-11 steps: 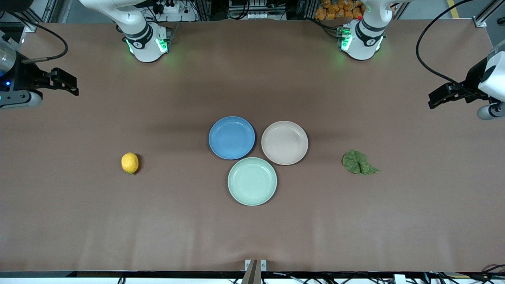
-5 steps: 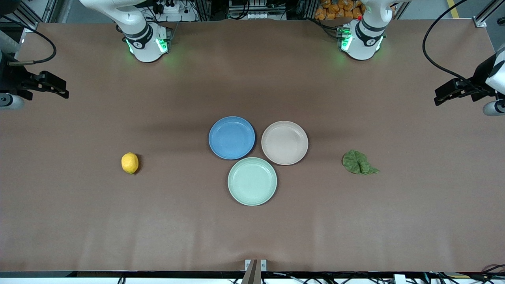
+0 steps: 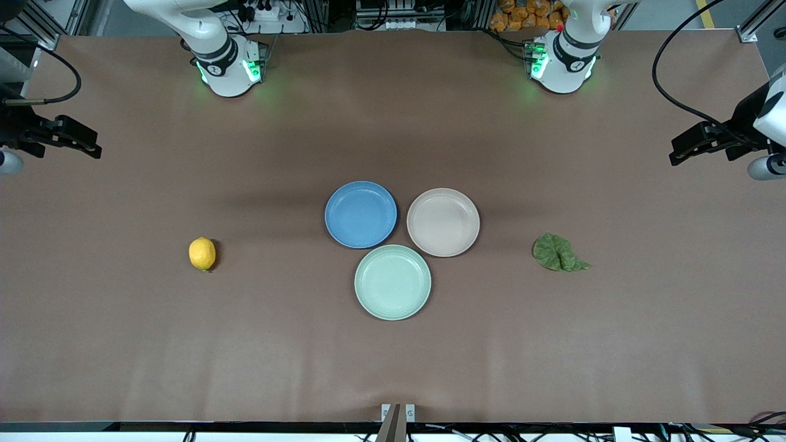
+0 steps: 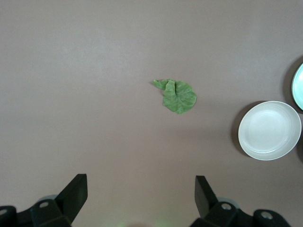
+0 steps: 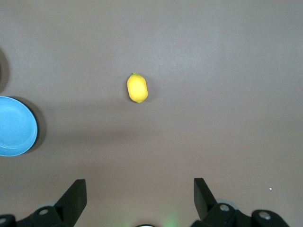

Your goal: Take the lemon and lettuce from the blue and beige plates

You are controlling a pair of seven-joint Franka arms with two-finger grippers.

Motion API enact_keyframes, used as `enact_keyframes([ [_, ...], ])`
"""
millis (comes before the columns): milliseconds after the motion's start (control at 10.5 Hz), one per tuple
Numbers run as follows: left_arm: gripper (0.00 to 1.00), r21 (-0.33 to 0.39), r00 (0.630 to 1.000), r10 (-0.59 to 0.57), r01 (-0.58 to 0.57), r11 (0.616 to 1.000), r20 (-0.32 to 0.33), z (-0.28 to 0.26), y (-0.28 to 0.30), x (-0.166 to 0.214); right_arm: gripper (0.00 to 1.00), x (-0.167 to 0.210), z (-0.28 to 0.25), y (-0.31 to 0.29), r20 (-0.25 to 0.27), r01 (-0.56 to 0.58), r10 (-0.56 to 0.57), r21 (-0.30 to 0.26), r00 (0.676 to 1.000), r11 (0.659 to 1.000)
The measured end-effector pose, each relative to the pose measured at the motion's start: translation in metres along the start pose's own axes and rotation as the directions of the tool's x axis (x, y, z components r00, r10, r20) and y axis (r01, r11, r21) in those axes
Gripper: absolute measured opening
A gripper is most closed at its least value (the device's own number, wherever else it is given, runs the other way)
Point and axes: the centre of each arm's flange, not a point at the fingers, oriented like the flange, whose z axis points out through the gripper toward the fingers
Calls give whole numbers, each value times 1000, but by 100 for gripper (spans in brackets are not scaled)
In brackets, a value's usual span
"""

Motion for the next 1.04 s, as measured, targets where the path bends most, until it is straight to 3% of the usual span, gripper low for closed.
enact_keyframes([
  [284, 100, -4, 1000, 9, -9, 1000, -26, -10, 0, 0, 100, 2, -1, 5, -12, -12, 12, 25, 1000, 1000],
  [1043, 100, -8, 999, 9, -9, 1000, -53, -22, 0, -1, 100, 6, 4, 4, -4, -12, 12, 26, 1000, 1000],
])
